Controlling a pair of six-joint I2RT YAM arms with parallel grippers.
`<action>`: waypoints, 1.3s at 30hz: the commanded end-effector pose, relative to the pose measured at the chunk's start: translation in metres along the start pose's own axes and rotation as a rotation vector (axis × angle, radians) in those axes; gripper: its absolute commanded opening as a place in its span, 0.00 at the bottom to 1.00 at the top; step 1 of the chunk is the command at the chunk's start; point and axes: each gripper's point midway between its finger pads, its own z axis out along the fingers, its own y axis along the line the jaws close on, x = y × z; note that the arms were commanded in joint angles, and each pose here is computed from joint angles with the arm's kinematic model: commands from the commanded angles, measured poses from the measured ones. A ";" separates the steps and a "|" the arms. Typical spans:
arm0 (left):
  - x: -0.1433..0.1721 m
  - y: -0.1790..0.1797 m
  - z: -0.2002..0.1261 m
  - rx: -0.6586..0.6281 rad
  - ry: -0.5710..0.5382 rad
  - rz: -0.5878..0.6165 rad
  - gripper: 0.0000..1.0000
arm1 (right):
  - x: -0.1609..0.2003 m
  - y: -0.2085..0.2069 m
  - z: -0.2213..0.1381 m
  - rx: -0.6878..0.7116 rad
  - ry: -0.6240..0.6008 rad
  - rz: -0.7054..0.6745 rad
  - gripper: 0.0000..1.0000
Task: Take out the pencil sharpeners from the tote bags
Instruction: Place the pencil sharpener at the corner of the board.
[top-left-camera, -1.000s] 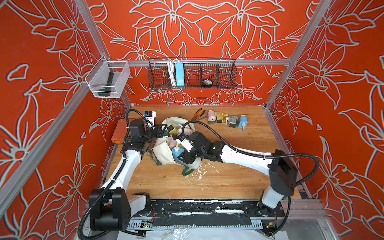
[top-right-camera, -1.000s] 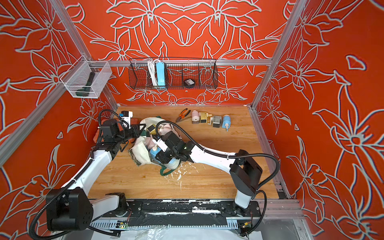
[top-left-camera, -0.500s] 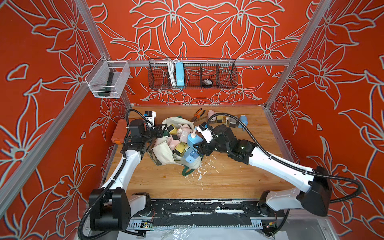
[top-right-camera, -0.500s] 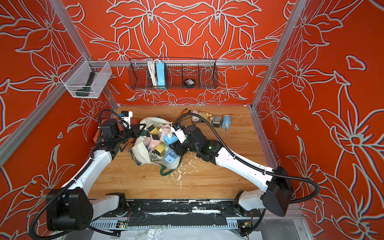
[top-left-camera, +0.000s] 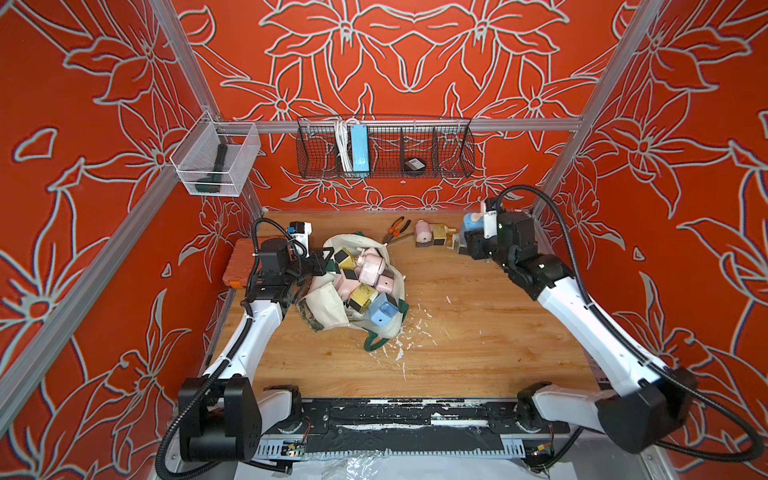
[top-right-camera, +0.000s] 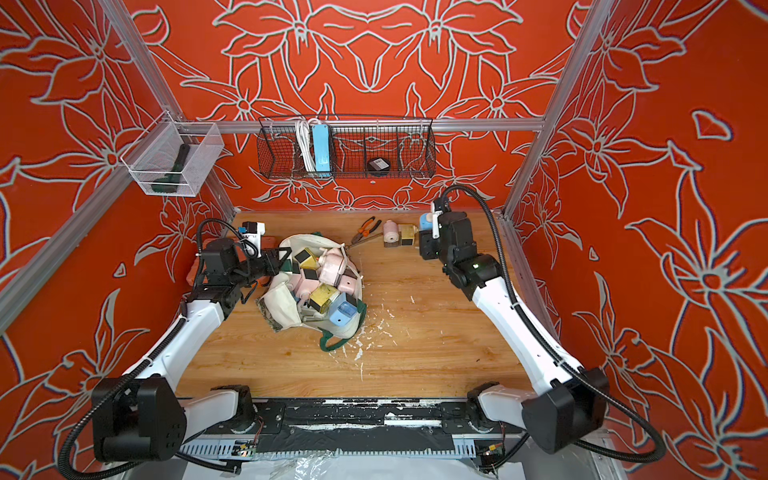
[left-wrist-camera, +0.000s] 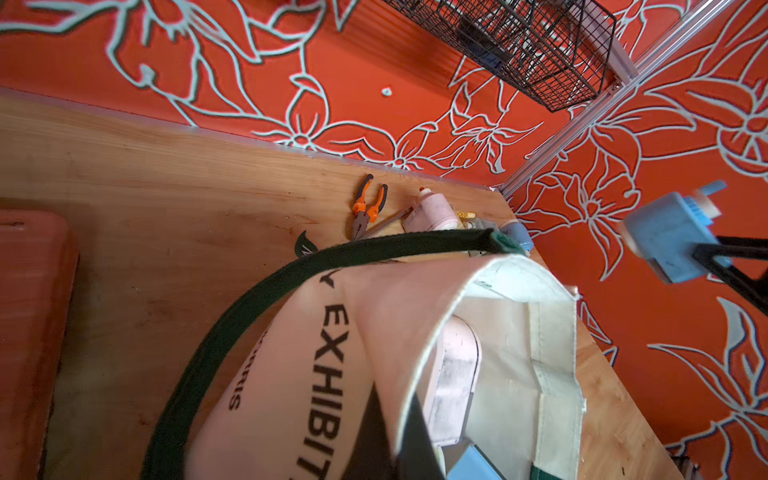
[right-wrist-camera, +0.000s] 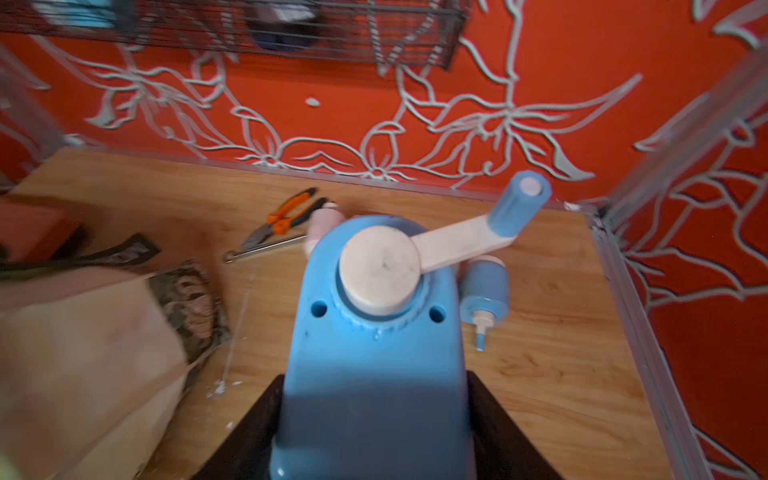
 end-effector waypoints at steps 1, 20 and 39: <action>-0.008 -0.007 -0.004 0.008 -0.016 0.021 0.00 | -0.001 -0.056 0.023 0.170 0.024 0.122 0.23; -0.011 -0.009 -0.007 0.003 -0.026 0.021 0.00 | 0.053 -0.156 0.149 0.382 0.199 0.292 0.25; -0.009 -0.008 -0.005 0.008 -0.018 0.013 0.00 | 0.119 -0.159 0.208 0.393 0.374 0.238 0.42</action>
